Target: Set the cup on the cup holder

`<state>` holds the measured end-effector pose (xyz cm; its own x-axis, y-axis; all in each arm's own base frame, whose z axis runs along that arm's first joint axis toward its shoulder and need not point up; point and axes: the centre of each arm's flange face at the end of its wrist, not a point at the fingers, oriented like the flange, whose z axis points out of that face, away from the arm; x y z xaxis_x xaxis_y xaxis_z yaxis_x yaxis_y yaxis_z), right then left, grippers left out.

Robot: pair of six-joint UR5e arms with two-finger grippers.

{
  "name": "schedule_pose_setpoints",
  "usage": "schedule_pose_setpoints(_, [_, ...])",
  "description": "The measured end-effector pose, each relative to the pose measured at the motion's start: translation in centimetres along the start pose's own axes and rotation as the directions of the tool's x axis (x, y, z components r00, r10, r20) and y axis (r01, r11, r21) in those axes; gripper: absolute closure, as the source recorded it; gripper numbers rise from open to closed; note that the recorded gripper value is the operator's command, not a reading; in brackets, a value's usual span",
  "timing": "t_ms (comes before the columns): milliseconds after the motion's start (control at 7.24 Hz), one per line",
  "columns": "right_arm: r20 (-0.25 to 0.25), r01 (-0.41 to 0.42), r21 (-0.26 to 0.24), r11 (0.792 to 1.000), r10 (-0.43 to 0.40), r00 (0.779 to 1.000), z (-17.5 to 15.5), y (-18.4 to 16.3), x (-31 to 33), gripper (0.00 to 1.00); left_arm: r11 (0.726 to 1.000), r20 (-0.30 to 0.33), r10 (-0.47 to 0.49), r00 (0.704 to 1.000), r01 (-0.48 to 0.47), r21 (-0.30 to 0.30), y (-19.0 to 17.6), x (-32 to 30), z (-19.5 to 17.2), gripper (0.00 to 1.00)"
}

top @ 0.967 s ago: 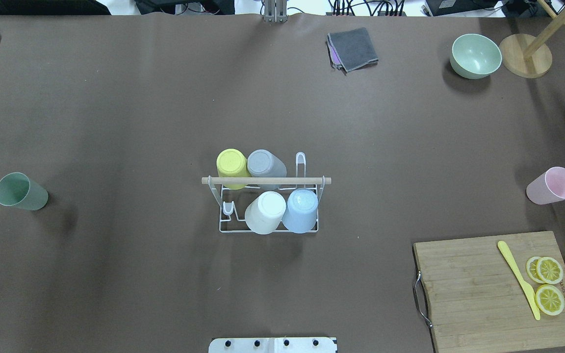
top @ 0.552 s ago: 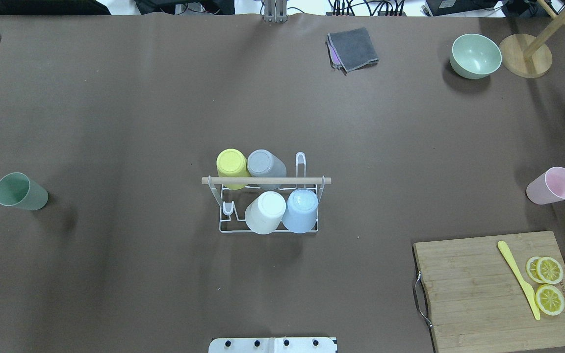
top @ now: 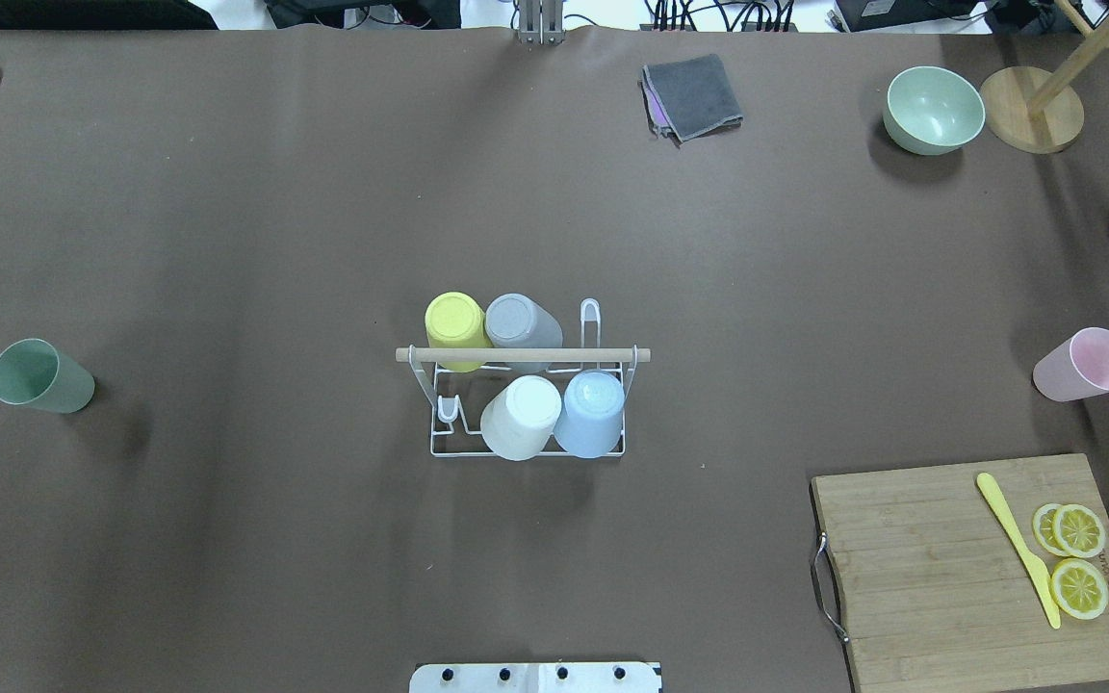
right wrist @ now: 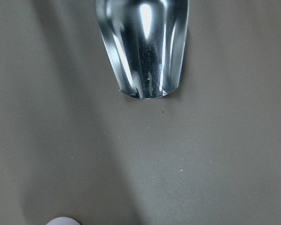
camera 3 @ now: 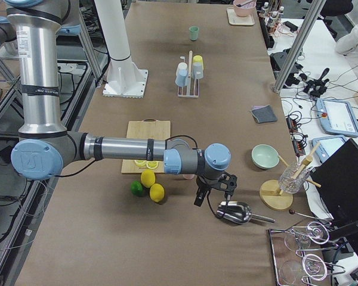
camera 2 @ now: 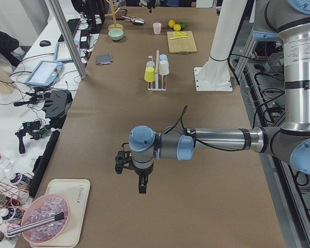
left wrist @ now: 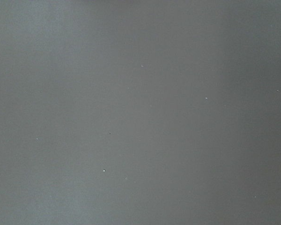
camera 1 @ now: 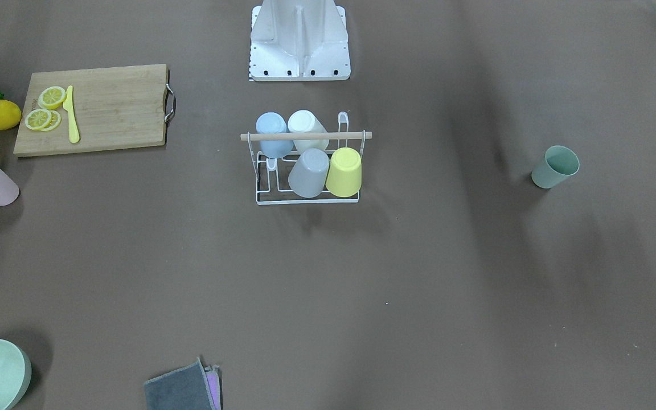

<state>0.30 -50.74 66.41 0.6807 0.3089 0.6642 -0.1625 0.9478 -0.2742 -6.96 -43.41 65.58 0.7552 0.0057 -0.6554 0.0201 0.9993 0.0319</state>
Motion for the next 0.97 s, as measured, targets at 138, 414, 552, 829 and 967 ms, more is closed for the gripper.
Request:
schedule_pose_setpoints(138, [0.01, -0.002, -0.027, 1.0, 0.002, 1.0, 0.3, -0.8, -1.4, 0.0, 1.0, 0.0, 0.001, 1.0, -0.001, 0.001, 0.0, 0.0, 0.0, 0.02])
schedule_pose_setpoints(414, [0.014, -0.012, -0.096, 0.995, 0.013, 1.0, 0.7, -2.6, -5.4, 0.0, 1.0, 0.0, 0.001, 1.0, -0.001, 0.001, 0.0, 0.0, 0.0, 0.02])
schedule_pose_setpoints(552, [0.008, -0.003, -0.119, 0.993, 0.004, 1.0, 1.0, -2.9, -7.4, 0.0, 1.0, 0.0, 0.001, 1.0, -0.001, 0.001, 0.0, 0.0, 0.0, 0.02])
schedule_pose_setpoints(829, [-0.001, 0.059, -0.156, 0.986, -0.06, 0.998, 2.8, -2.3, -11.5, 0.0, 1.0, 0.0, 0.002, 1.0, -0.002, 0.003, -0.1, 0.1, -0.1, 0.02])
schedule_pose_setpoints(967, [-0.005, 0.095, -0.169, 0.981, -0.097, 0.995, 3.7, -2.0, -13.4, 0.0, 1.0, 0.001, 0.002, 1.0, -0.002, 0.003, -0.1, 0.1, -0.2, 0.02])
